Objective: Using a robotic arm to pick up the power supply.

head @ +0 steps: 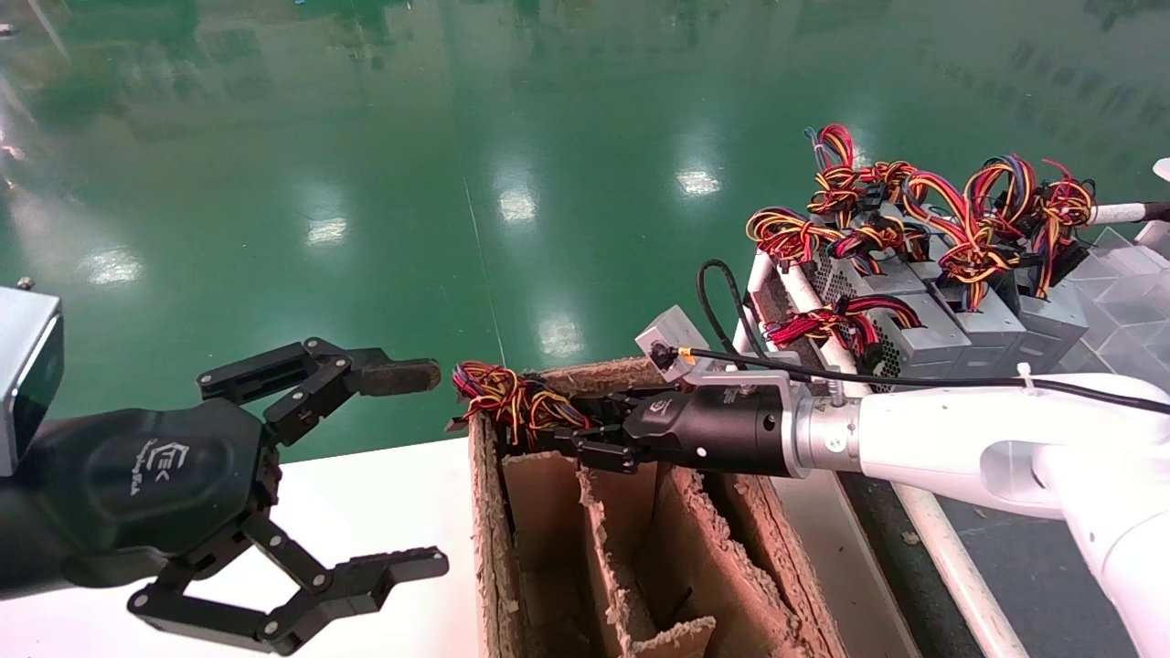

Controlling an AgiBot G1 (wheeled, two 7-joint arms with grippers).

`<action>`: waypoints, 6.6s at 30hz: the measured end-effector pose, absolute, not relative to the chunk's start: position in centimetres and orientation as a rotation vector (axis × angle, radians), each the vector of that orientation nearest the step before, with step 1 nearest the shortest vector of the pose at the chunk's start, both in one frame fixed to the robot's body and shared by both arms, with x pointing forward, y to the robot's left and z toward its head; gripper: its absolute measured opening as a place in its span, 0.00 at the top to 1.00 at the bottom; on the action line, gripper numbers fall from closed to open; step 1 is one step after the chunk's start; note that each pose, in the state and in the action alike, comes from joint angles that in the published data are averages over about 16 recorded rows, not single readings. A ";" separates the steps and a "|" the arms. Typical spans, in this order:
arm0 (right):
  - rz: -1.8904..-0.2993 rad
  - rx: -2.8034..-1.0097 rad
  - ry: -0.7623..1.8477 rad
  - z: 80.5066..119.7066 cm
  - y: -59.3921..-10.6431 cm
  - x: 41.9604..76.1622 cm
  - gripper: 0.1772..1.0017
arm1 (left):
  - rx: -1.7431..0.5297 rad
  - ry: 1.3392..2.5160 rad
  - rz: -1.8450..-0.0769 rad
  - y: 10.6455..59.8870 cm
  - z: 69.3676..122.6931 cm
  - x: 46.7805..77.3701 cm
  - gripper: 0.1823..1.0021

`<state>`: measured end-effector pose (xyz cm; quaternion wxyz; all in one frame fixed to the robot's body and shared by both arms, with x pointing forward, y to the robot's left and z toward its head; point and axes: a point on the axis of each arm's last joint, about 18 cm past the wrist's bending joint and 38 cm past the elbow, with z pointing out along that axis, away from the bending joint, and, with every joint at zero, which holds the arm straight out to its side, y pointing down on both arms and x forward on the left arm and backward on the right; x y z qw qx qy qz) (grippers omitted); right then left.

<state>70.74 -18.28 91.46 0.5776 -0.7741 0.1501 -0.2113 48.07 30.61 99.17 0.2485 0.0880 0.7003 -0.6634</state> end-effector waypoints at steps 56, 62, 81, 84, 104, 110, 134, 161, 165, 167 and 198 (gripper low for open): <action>-0.642 -1.395 0.176 107.4 -29.8 65.0 0.93 | 0.240 1.908 -1.808 30.6 99.2 48.1 0.00; -0.720 -1.302 0.180 112.0 -34.4 62.5 0.93 | 0.240 1.908 -1.808 30.6 99.2 48.1 0.00; -0.968 -1.097 0.422 116.0 -49.7 55.7 0.93 | 0.240 1.908 -1.808 30.6 99.2 48.1 0.00; -0.983 -1.075 0.465 115.4 -51.7 54.7 0.93 | 0.240 1.908 -1.808 30.6 99.2 48.1 0.00; -0.953 -1.039 0.613 110.6 -57.6 50.1 0.94 | 0.240 1.908 -1.808 30.6 99.2 48.1 0.00; -0.912 -1.066 0.641 109.3 -57.6 50.1 0.94 | 0.240 1.908 -1.808 30.6 99.2 48.1 0.00; -0.776 -1.166 0.661 105.6 -54.6 52.6 0.94 | 0.240 1.908 -1.808 30.6 99.2 48.1 0.00; -0.688 -1.234 0.670 102.8 -50.7 56.8 0.92 | 0.240 1.908 -1.808 30.6 99.2 48.1 0.00; -0.691 -1.242 0.668 102.6 -50.5 57.0 0.89 | 0.240 1.908 -1.808 30.6 99.2 48.1 0.00; -0.693 -1.244 0.666 102.6 -50.5 57.0 0.87 | 0.240 1.908 -1.808 30.6 99.2 48.1 0.00; -0.732 -1.418 0.334 103.3 -44.0 55.9 0.15 | 0.239 1.908 -1.808 30.6 99.2 48.1 0.00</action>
